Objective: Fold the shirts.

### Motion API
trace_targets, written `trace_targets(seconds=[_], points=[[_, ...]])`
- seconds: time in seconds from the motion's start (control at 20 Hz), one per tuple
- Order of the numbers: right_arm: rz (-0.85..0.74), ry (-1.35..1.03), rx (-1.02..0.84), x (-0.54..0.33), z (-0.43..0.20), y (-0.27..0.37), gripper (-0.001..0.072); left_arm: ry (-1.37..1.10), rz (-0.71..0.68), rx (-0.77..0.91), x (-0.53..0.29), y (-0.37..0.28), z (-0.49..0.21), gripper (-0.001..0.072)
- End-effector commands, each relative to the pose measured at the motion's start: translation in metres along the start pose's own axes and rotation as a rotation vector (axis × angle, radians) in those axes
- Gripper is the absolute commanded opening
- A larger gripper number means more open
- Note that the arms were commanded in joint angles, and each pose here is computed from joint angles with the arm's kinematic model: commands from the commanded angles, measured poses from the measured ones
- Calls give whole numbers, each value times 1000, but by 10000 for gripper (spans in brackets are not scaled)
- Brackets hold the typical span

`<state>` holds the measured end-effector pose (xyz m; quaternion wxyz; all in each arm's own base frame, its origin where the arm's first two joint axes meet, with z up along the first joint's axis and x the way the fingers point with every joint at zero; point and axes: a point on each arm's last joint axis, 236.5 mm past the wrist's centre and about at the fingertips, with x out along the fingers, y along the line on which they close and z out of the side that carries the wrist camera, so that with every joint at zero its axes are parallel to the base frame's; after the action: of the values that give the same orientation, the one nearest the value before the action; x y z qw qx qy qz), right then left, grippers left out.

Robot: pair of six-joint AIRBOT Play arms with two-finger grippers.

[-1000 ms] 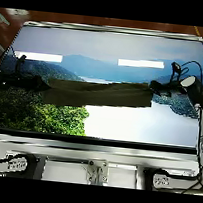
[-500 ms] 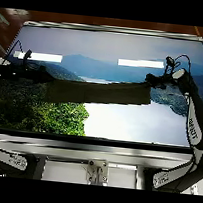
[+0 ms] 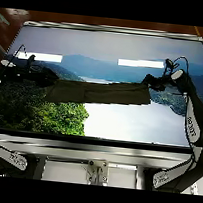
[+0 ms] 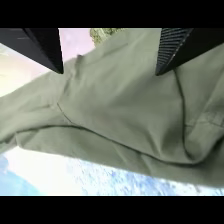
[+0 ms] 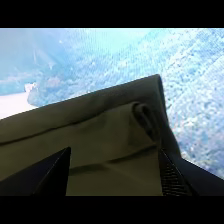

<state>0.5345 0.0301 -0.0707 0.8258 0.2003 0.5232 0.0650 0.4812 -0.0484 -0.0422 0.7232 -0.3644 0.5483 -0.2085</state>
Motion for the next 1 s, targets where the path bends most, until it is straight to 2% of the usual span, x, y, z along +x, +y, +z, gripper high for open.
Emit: trace_targets(seconds=[0.0, 0.2, 0.4, 0.6, 0.65, 0.75, 0.8, 0.85, 0.9, 0.95], points=[[-48, 2, 42, -17, 3, -27, 661, 58, -37, -2, -12, -9, -8, 673], [-20, 87, 202, -20, -15, -53, 667, 112, -77, 30, -27, -31, -14, 670], [115, 198, 221, 6, -42, -31, 670, 87, -193, 41, -38, -70, -10, 666], [238, 208, 266, 25, -45, -5, 663, 31, -310, 86, -52, -110, -2, 665], [243, 204, 266, 26, -44, -2, 595, 26, -325, 91, -53, -115, -2, 664], [265, 214, 271, 24, -45, 3, 228, 33, -338, 101, -50, -121, -4, 664], [289, 225, 256, 20, -47, 9, 91, 39, -340, 120, -47, -124, -7, 662], [314, 236, 213, 14, -49, 15, 64, 49, -342, 129, -43, -128, -10, 660], [333, 251, 170, 6, -52, 21, 63, 62, -344, 139, -38, -132, -13, 597], [351, 259, 128, -5, -53, 27, 63, 77, -348, 165, -31, -137, -18, 364]])
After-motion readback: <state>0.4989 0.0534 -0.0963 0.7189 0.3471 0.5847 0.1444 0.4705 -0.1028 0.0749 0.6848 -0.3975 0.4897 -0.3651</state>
